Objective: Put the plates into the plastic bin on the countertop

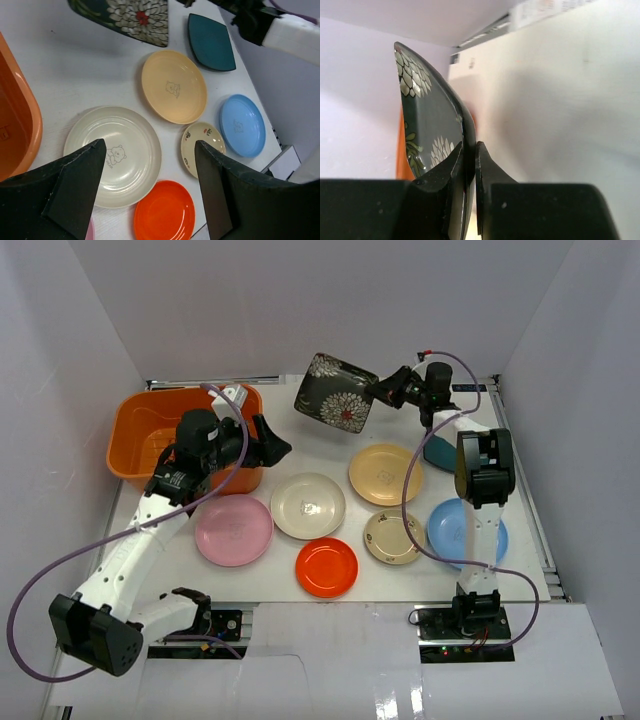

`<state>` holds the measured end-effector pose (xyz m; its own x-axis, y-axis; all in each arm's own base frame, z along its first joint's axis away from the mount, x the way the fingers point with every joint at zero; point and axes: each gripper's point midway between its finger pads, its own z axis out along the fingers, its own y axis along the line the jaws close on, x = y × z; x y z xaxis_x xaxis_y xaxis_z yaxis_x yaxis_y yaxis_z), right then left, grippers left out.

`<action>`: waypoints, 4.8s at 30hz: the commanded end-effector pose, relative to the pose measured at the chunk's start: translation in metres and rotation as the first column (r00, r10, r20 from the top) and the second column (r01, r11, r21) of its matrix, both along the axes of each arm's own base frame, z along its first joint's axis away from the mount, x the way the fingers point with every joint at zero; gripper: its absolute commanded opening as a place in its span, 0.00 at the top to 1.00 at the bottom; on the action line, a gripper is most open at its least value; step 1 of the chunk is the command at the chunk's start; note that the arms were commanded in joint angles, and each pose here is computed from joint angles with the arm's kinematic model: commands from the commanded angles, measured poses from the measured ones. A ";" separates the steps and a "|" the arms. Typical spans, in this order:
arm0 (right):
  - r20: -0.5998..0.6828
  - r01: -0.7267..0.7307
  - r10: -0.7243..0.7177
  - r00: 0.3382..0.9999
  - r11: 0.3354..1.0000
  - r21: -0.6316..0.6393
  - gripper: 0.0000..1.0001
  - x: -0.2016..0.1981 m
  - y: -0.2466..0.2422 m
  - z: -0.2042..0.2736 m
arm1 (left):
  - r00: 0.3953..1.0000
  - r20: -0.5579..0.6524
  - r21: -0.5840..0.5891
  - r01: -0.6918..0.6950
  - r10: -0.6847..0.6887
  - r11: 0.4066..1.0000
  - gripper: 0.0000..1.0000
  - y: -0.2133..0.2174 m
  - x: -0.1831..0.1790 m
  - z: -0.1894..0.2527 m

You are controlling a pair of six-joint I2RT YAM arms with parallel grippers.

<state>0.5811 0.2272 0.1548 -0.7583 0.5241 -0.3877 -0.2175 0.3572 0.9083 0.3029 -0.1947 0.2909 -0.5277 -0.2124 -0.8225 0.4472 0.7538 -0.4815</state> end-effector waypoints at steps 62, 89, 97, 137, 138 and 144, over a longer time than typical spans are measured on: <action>0.302 -0.289 0.290 0.908 0.956 -0.048 0.08 -0.229 0.011 0.103 | 0.805 -0.236 -0.173 -0.585 0.544 0.792 1.00 0.254 0.113 0.005; 0.294 -0.220 0.258 0.920 0.963 -0.155 0.09 -0.220 0.004 0.087 | 0.823 -0.357 -0.034 -0.484 0.441 0.875 1.00 0.261 0.130 -0.035; 0.294 -0.238 0.269 0.917 0.961 -0.138 0.09 -0.226 0.007 0.085 | 0.716 -0.413 0.124 -0.567 0.562 0.814 1.00 0.283 0.113 -0.082; 0.119 0.646 -0.700 0.704 0.561 -0.517 0.27 -0.149 -0.283 -0.015 | 0.529 -0.016 0.088 -0.845 0.849 0.528 0.02 0.252 0.113 -0.064; 0.112 0.666 -0.730 0.674 0.534 -0.521 0.23 -0.152 -0.300 -0.018 | 0.541 0.002 0.059 -0.839 0.841 0.540 0.02 0.248 0.111 -0.054; 0.091 0.645 -0.779 0.620 0.441 -0.624 0.24 -0.159 -0.344 -0.045 | 0.815 0.130 0.000 -0.570 0.565 0.822 0.02 0.157 0.107 -0.003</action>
